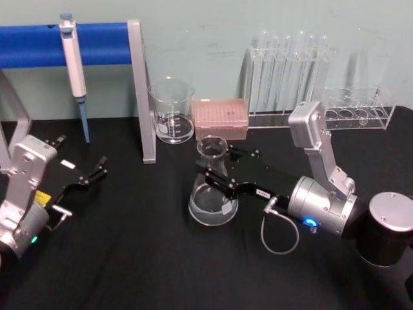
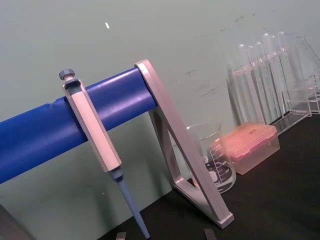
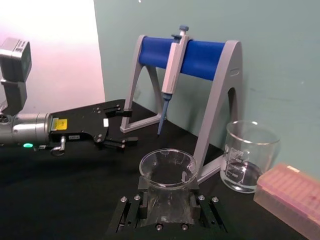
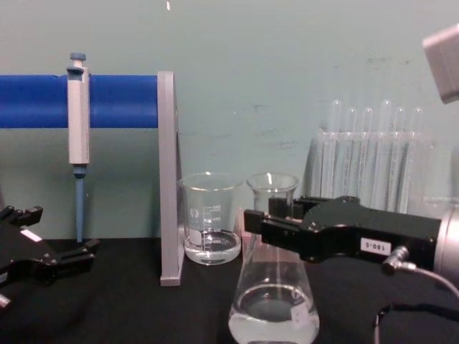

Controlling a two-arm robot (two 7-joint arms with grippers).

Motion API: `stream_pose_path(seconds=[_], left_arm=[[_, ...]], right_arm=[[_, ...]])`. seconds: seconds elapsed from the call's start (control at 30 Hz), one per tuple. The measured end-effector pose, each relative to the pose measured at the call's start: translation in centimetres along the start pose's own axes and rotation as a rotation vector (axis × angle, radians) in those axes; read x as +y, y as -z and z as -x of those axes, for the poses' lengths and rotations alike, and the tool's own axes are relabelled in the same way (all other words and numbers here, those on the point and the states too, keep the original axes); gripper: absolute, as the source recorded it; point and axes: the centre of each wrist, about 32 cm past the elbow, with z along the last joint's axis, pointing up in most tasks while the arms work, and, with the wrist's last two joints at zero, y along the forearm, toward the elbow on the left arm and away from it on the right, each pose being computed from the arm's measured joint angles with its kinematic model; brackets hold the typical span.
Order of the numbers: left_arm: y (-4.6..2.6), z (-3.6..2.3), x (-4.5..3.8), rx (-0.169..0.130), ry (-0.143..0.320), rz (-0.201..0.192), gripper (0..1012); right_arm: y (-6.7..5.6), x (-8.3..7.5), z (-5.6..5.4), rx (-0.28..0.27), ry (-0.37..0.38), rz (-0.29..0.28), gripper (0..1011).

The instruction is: Grasp the erlenmeyer flask with one hand, shake it three times, then place it back.

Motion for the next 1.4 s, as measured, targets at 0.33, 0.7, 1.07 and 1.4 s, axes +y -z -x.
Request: stream_pose_path(seconds=[0.33, 0.7, 1.07, 1.4], left_arm=[[0.0, 0.0, 0.0, 0.0, 0.0, 0.0, 1001], [0.0, 0.0, 0.0, 0.0, 0.0, 0.0, 1001], [0.0, 0.0, 0.0, 0.0, 0.0, 0.0, 1001], [0.0, 0.0, 0.0, 0.0, 0.0, 0.0, 1001]], right_arm=[[0.5, 0.2, -0.2, -0.013, -0.045, 0.004, 450], [1.3, 0.4, -0.4, -0.021, -0.074, 0.006, 450], [2.3, 0.6, -0.6, -0.009, -0.083, 0.025, 451], [2.9, 0.8, -0.9, -0.007, -0.092, 0.033, 450]])
